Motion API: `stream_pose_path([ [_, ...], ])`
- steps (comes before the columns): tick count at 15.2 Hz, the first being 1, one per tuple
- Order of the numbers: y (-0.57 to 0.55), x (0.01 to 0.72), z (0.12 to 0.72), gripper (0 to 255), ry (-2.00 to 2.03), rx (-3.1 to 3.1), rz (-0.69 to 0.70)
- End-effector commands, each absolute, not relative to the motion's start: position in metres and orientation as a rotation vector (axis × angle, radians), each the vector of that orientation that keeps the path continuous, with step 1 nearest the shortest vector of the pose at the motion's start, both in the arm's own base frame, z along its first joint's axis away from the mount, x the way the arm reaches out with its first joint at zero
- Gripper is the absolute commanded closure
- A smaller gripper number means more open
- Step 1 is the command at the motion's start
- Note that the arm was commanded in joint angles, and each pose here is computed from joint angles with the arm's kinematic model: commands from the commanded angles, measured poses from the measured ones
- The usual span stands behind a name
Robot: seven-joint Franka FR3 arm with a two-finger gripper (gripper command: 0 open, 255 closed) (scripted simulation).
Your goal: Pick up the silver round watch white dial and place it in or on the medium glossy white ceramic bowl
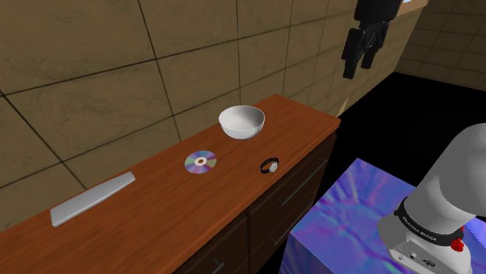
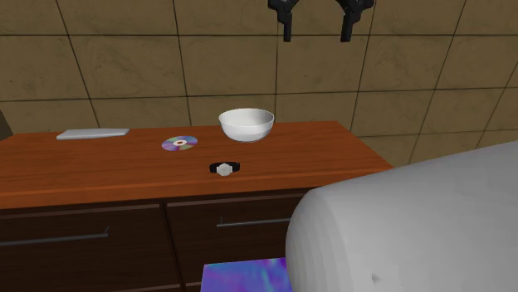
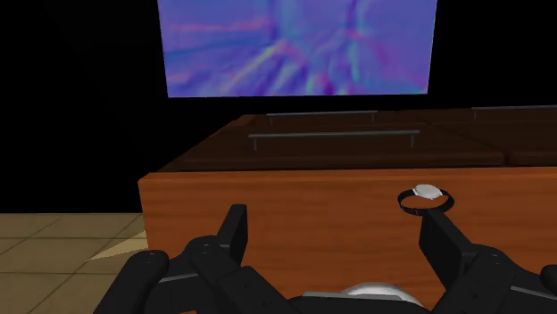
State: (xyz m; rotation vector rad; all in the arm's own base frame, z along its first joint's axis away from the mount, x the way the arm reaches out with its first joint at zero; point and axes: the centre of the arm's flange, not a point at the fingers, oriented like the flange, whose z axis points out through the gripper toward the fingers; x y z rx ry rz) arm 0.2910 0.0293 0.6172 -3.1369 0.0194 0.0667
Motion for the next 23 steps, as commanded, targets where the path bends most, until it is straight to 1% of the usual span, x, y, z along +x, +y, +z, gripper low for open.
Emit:
stream_pose_path([
  [1,0.029,0.291,0.617,0,0.019,-3.137,0.067],
  [23,0.115,0.422,0.377,0,0.051,-2.918,0.168],
])
